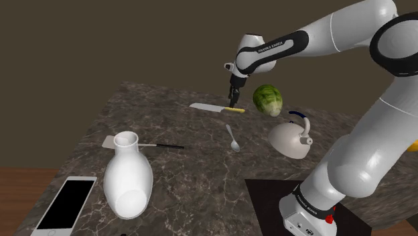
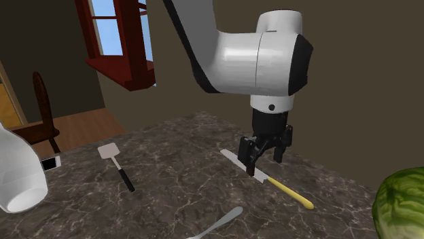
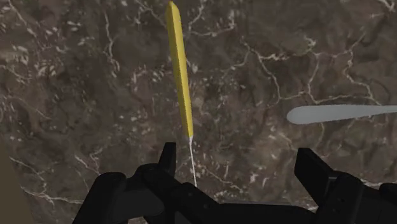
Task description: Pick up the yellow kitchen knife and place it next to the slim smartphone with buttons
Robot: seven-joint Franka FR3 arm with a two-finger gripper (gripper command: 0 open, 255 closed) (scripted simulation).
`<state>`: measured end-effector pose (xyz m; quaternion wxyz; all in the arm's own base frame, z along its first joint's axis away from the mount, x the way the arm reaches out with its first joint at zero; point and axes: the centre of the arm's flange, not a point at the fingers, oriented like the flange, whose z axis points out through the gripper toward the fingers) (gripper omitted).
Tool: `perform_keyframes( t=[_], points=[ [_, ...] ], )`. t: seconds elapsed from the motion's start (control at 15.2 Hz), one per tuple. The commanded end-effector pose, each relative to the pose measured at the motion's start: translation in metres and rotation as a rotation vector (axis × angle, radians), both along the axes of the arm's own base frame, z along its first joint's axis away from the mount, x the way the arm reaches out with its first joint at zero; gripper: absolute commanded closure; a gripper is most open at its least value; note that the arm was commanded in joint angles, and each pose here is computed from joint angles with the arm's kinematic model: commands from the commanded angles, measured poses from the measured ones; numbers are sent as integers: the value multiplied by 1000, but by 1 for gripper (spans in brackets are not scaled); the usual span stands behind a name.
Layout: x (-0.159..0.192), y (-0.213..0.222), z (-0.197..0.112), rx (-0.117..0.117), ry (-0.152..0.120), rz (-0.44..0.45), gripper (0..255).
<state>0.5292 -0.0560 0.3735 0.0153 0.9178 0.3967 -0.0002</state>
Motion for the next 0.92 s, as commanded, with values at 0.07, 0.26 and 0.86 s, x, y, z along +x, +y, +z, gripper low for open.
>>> perform_keyframes(
  t=[0.07, 0.26, 0.86],
  points=[
    [30, 6, -21, 1, -19, 96, 0],
    [51, 11, -33, 3, -32, 158, 0],
    [53, 11, -73, 3, -32, 158, 0]
  ],
)
